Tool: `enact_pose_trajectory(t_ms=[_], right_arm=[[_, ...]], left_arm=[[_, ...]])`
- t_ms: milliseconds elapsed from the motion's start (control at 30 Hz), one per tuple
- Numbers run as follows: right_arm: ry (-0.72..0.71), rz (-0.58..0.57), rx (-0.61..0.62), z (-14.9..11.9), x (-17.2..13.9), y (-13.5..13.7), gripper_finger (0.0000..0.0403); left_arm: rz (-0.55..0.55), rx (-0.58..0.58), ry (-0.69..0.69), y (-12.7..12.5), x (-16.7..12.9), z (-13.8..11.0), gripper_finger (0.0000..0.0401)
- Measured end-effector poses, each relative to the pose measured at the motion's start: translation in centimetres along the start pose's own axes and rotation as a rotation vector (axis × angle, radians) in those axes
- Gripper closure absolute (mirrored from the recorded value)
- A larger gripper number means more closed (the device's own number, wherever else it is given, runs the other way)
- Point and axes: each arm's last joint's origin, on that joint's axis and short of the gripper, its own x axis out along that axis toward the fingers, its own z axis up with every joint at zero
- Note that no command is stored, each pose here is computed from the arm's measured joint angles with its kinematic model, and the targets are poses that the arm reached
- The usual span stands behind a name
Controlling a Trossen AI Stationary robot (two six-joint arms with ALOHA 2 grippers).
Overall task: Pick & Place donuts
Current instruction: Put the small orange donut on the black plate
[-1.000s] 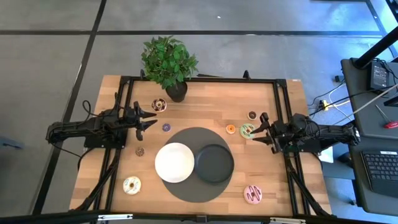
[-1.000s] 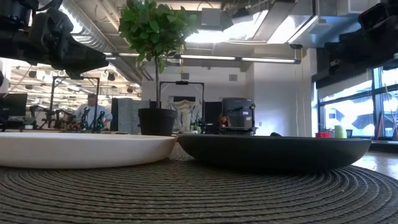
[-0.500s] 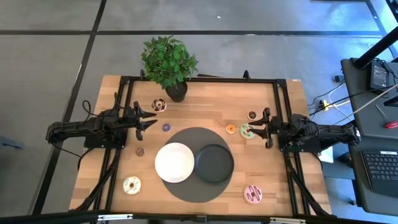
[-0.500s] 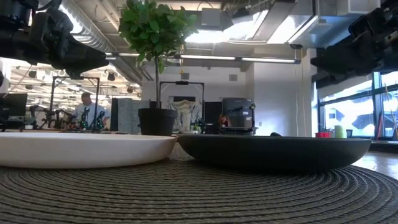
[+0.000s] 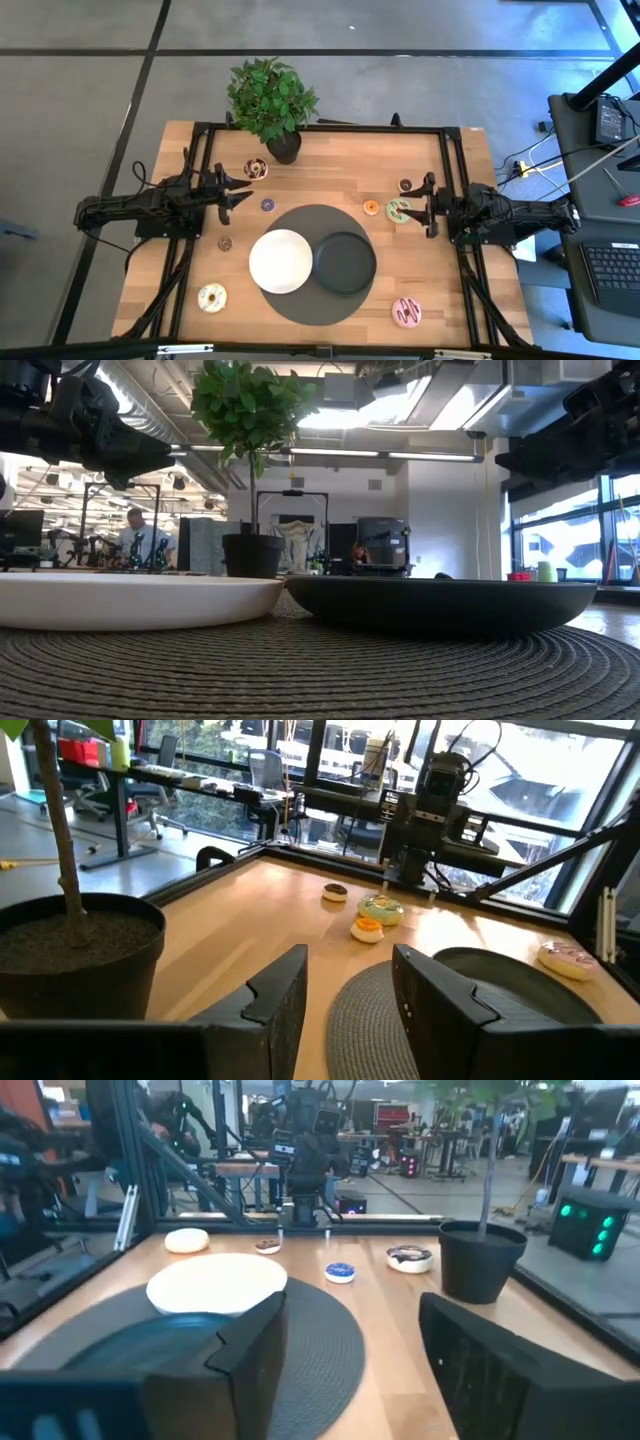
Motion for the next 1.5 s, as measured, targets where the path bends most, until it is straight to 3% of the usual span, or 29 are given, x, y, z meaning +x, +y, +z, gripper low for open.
enact_pose_trajectory(t_ms=[267,467,567,867,1100,1267,1500], right_arm=[[-0.004,-0.001,-0.015,0.0,0.0,0.0,0.0156],[-0.146,0.021,-0.031,1.4,-0.1,0.0,0.0155],[-0.142,-0.036,-0.057,1.4,-0.1,-0.1,0.0155],[-0.103,-0.078,0.028,2.1,0.3,-0.3,0.0187],[0.079,-0.09,0.021,3.3,2.3,-0.3,0.0214],[0.342,-0.129,-0.022,3.4,4.8,-0.5,0.0222],[0.723,-0.171,0.021,3.4,8.9,-1.5,0.0225]], left_arm=[[0.0,-0.001,0.001,0.0,0.0,0.0,0.0257],[0.0,-0.001,0.0,0.0,0.0,0.0,0.0257],[0.019,0.0,-0.003,0.1,0.0,0.0,0.0258],[0.075,-0.001,-0.014,0.2,0.0,0.0,0.0258],[0.075,-0.036,-0.016,0.2,0.0,0.0,0.0258],[0.076,-0.046,-0.017,0.2,0.0,0.0,0.0258],[0.079,-0.046,-0.017,0.2,0.0,0.0,0.0258]])
